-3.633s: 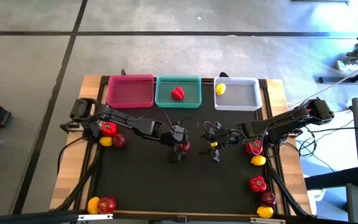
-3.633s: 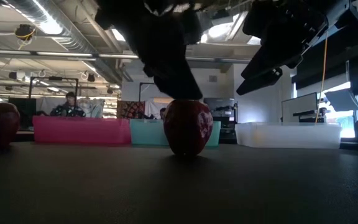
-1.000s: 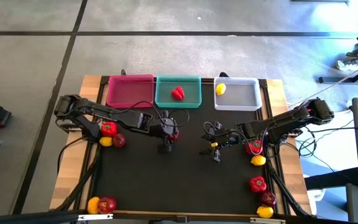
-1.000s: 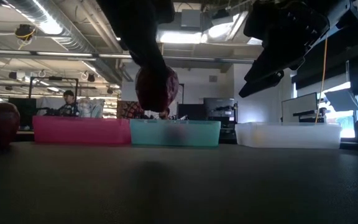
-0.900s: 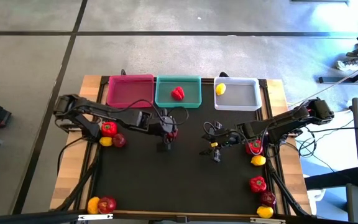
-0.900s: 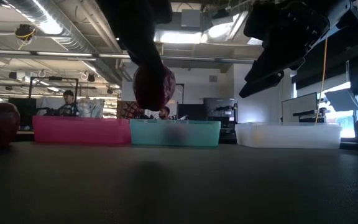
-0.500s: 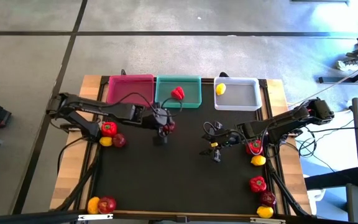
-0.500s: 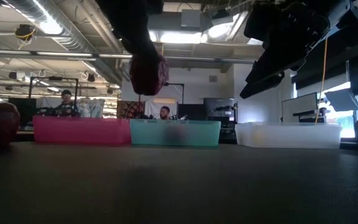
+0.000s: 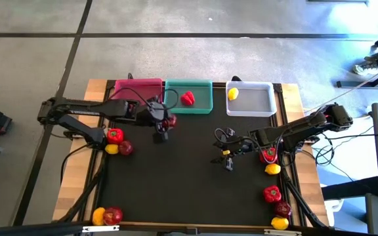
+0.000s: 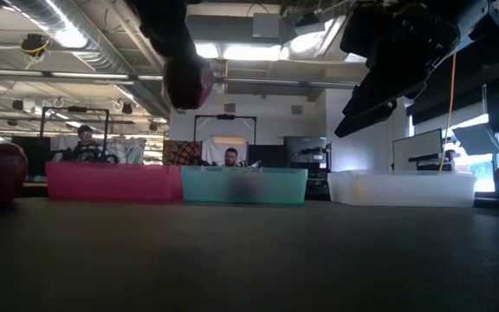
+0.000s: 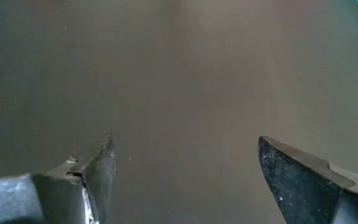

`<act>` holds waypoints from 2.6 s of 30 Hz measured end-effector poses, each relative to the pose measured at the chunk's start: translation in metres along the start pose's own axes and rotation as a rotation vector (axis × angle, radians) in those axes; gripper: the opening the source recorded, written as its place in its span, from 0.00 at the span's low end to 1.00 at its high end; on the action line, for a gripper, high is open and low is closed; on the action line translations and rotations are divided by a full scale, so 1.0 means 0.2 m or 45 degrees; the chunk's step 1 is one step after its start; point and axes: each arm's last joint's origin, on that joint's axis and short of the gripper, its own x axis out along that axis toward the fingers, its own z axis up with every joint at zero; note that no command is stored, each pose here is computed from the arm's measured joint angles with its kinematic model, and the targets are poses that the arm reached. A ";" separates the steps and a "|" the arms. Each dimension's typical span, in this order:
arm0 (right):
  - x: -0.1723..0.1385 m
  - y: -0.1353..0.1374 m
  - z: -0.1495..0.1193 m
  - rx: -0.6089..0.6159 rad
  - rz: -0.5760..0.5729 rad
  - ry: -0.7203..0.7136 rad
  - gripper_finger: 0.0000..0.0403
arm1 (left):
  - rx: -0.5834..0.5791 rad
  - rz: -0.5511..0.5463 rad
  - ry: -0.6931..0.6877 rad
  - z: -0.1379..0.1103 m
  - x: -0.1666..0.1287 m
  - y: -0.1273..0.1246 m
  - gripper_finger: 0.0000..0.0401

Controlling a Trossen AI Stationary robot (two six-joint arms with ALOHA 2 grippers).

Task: Sort produce into baskets
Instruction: Put the apple into the pink bin

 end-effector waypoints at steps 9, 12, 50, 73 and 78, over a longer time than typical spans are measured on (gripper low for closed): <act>0.00 0.00 0.00 0.000 0.000 -0.001 0.80 | -0.126 0.092 -0.067 -0.16 -0.10 0.14 0.78; 0.00 0.00 0.00 0.000 0.000 -0.001 0.80 | -0.202 0.144 -0.086 -0.24 -0.13 0.20 0.78; 0.00 -0.08 0.05 -0.045 -0.199 -0.128 0.80 | -0.870 0.683 -0.105 -0.46 0.39 0.76 0.78; 0.03 -0.09 0.05 -0.034 -0.246 -0.115 0.80 | -0.998 0.713 0.021 -0.61 0.68 0.89 0.81; 0.03 -0.09 0.04 -0.042 -0.248 -0.109 0.80 | -1.005 0.713 0.008 -0.60 0.68 0.89 0.83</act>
